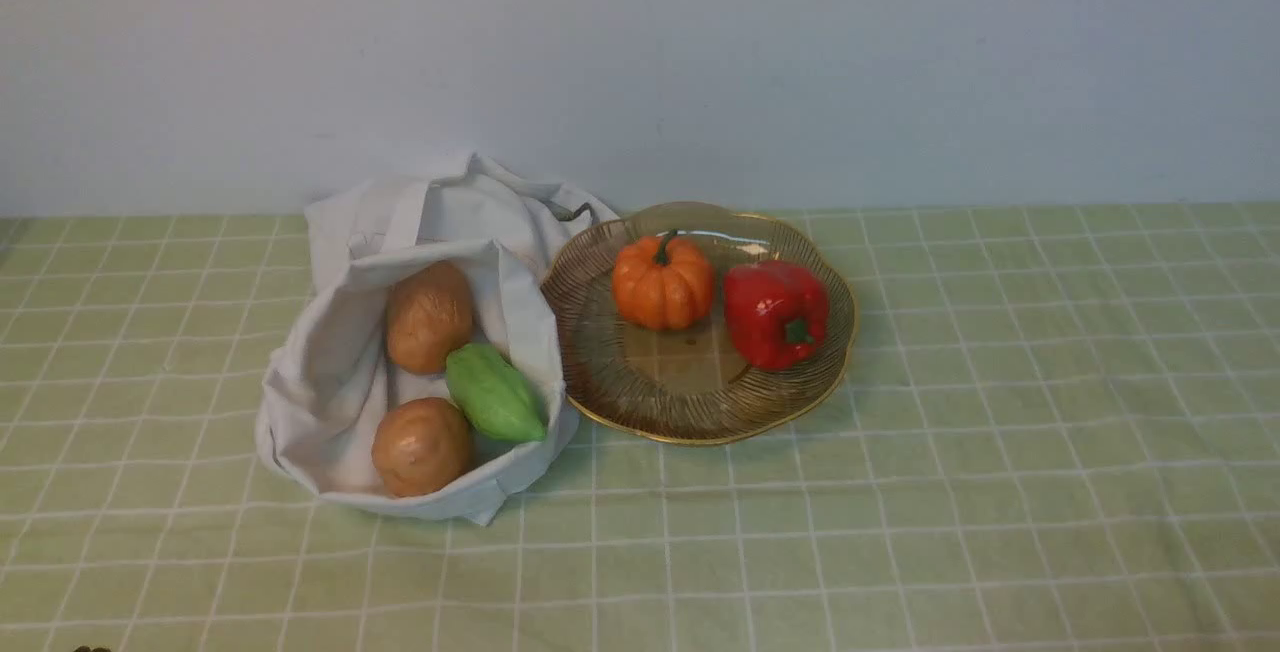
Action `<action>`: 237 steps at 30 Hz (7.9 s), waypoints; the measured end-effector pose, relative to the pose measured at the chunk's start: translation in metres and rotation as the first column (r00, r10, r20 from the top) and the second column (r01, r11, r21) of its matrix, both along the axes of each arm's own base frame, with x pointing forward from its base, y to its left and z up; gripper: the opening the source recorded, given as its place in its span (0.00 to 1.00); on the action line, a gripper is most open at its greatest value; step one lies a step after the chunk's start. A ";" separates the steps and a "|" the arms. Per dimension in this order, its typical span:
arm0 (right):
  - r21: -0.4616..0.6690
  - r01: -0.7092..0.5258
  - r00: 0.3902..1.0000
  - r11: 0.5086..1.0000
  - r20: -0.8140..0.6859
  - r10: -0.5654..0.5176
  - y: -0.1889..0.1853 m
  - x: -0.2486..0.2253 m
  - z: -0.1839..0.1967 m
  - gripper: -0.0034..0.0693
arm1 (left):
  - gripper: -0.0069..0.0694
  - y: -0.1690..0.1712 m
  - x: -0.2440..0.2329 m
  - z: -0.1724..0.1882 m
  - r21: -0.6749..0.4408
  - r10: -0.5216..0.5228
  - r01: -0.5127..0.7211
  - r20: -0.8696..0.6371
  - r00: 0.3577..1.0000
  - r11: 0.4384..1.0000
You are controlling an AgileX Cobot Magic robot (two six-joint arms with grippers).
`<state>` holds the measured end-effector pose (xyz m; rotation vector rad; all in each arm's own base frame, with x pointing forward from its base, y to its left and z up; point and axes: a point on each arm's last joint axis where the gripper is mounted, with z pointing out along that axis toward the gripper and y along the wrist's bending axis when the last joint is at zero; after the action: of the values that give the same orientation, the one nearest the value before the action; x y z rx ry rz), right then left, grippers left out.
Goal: Take vegetables from bag on green coffee tablecloth place on plate.
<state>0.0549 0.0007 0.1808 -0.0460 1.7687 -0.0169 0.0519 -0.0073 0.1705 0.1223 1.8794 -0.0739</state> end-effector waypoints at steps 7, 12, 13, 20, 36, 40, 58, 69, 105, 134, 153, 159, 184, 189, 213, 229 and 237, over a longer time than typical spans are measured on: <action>0.000 0.000 1.000 1.000 0.000 0.000 0.000 0.000 0.000 0.03 | 0.08 0.000 0.000 0.000 0.000 0.000 0.000 0.000 1.000 1.000; 0.000 0.000 1.000 1.000 0.000 0.000 0.000 0.000 0.000 0.03 | 0.08 0.000 0.000 0.000 0.001 0.000 0.000 0.000 1.000 1.000; 0.000 0.000 1.000 1.000 0.000 0.000 0.000 0.000 0.000 0.03 | 0.08 0.000 0.000 0.000 0.003 0.000 0.000 0.000 1.000 1.000; 0.000 0.000 1.000 1.000 0.000 0.000 0.000 0.000 0.000 0.03 | 0.08 0.001 0.000 0.001 0.050 0.000 -0.001 0.016 1.000 0.999; 0.000 0.000 1.000 1.000 0.000 0.000 0.000 0.000 0.000 0.03 | 0.08 -0.017 -0.001 0.007 -0.778 0.017 -0.109 -0.126 0.992 0.619; 0.000 0.000 1.000 1.000 0.000 0.000 0.000 0.000 0.000 0.03 | 0.08 -0.021 -0.002 0.012 -0.906 -0.020 -0.135 -0.156 0.988 0.401; 0.000 0.000 1.000 1.000 0.000 0.000 0.000 0.000 0.000 0.03 | 0.08 -0.029 0.003 0.095 -0.599 -0.164 0.036 -0.160 0.973 0.800; 0.000 0.000 1.000 1.000 0.000 0.000 0.000 0.000 0.000 0.03 | 0.08 -0.027 0.108 0.124 -0.152 -0.113 -0.025 -0.823 0.557 0.988; 0.000 0.000 1.000 1.000 0.000 0.000 0.000 0.000 0.000 0.03 | 0.77 -0.095 0.286 0.013 -0.054 -0.074 0.056 -0.871 0.485 0.997; 0.000 0.000 1.000 1.000 0.000 0.000 0.000 0.000 0.000 0.03 | 0.68 -0.151 0.275 0.151 -0.256 -0.399 0.315 -0.711 0.579 0.914; 0.000 0.000 1.000 1.000 0.000 0.000 0.000 0.000 0.000 0.03 | 0.71 -0.206 0.335 0.025 -0.335 -0.348 0.137 -0.725 0.594 0.932; 0.000 0.000 1.000 1.000 0.000 0.000 0.000 0.000 0.000 0.03 | 0.86 -0.210 0.335 0.026 -0.378 -0.403 0.172 -0.704 0.585 0.910; 0.000 0.000 1.000 1.000 0.000 0.000 0.000 0.000 0.000 0.03 | 0.08 -0.081 0.128 0.282 -0.040 -0.464 0.503 -0.457 0.759 0.863; 0.000 0.000 1.000 1.000 0.000 0.000 0.000 0.000 0.000 0.03 | 0.08 -0.053 0.053 0.276 -0.045 -0.443 0.454 -0.330 0.834 0.890; 0.000 0.000 1.000 1.000 0.000 0.000 0.000 0.000 0.000 0.03 | 0.08 -0.018 -0.021 0.146 -0.207 -0.297 0.335 0.193 0.935 0.919; 0.000 0.000 1.000 1.000 0.000 0.000 0.000 0.000 0.000 0.03 | 0.08 -0.016 -0.009 0.120 -0.134 -0.252 0.272 0.153 0.956 0.953; 0.000 0.000 1.000 1.000 0.000 0.000 0.000 0.000 0.000 0.03 | 0.08 -0.003 0.000 0.037 -0.090 -0.010 0.021 0.118 0.993 0.996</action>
<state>0.0549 0.0007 0.1808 -0.0460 1.7687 -0.0169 0.0515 -0.0099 0.2074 0.0769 1.7546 -0.1594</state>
